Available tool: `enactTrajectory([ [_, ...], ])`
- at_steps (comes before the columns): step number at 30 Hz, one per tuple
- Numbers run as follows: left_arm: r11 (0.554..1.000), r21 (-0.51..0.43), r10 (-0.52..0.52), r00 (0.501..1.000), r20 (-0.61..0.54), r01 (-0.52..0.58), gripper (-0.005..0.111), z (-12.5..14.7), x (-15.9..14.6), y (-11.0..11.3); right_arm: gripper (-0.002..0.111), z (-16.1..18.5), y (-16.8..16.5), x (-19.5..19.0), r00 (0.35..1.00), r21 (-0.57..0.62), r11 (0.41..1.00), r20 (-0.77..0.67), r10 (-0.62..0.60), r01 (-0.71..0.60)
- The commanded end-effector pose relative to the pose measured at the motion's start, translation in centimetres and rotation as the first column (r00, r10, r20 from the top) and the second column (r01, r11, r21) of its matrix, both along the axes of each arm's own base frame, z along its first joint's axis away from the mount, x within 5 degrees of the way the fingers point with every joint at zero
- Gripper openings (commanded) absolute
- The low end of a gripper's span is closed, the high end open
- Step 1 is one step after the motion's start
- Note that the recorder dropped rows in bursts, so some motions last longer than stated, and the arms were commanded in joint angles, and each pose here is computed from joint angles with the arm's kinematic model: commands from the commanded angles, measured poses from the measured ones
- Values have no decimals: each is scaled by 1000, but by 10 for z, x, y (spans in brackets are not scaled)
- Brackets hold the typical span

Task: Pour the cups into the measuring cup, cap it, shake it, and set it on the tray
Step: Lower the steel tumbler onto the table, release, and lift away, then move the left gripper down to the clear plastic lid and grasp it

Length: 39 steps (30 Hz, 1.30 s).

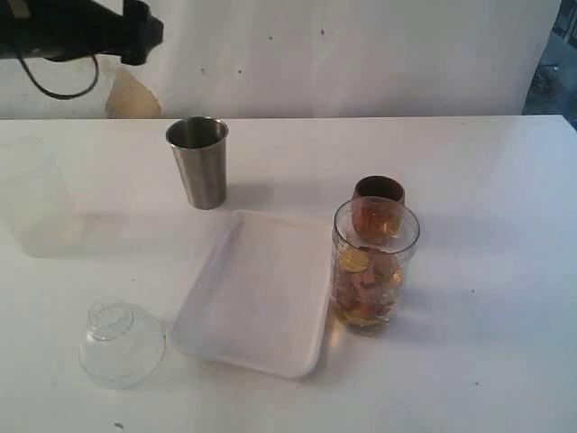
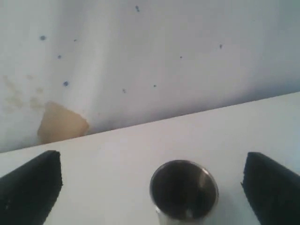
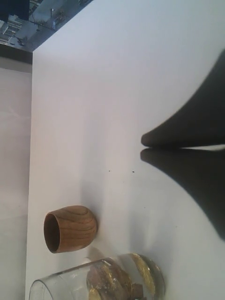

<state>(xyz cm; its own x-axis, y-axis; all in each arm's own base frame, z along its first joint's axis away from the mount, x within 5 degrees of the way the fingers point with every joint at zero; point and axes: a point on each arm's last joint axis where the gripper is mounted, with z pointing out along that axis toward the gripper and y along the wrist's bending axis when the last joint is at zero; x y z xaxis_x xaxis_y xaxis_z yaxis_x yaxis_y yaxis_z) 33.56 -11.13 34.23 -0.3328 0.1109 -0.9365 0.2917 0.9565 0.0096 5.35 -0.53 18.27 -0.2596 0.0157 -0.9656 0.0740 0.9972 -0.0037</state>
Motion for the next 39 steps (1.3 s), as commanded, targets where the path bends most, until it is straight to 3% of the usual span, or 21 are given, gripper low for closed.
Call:
enactTrajectory([
  [1, 999, 1, 52, 995, -79, -52, 105, 25, -33, 13, 0, -1, 0, 0, 1000, 5, 1000, 3, -5, 5],
  [4, 996, 11, 86, 983, -160, -86, 105, 33, -52, 22, 0, -1, 0, 0, 1000, 5, 1000, 3, -5, 5],
  [8, 989, 7, 139, 924, -356, -146, 105, 30, -78, 31, 0, -1, 0, 0, 1000, 54, 998, 6, -19, 18],
  [12, 992, 83, 124, 778, -616, -93, 101, 9, -96, 30, 0, -1, 0, 0, 1000, 54, 998, 6, -19, 18],
  [16, 1000, 6, -10, 631, -776, 23, 96, -5, -105, 16, 0, -1, 0, 0, 1000, 54, 998, 6, -19, 18],
  [18, 999, 1, -24, 571, -820, 43, 96, -12, -105, 12, 0, -1, 0, 0, 1000, 54, 998, 6, -19, 18],
  [21, 999, 27, -1, 531, -847, 45, 96, -27, -95, 10, 0, -1, 0, 0, 1000, 54, 998, 6, -19, 18],
  [24, 996, 45, 7, 457, -889, 71, 96, -50, -96, 4, 0, -1, 0, 0, 1000, 54, 998, 6, -19, 18],
  [26, 988, 82, 12, 466, -884, 130, 96, -70, -97, -4, 0, -1, 0, 0, 1000, 54, 998, 6, -19, 18],
  [28, 977, 132, 25, 523, -852, 169, 96, -86, -95, -11, 0, -1, 0, 0, 1000, 54, 998, 6, -19, 18],
  [32, 979, 131, 15, 590, -807, 155, 96, -110, -92, -19, 0, -1, 0, 0, 1000, 54, 998, 4, -19, 19],
  [35, 974, 159, 31, 597, -802, 163, 96, -126, -87, -19, 0, -1, 0, 0, 1000, 54, 998, 4, -19, 19],
  [39, 968, 181, 57, 552, -832, 173, 96, -150, -81, -22, 0, -1, 0, 0, 1000, 54, 998, 6, -19, 18],
])
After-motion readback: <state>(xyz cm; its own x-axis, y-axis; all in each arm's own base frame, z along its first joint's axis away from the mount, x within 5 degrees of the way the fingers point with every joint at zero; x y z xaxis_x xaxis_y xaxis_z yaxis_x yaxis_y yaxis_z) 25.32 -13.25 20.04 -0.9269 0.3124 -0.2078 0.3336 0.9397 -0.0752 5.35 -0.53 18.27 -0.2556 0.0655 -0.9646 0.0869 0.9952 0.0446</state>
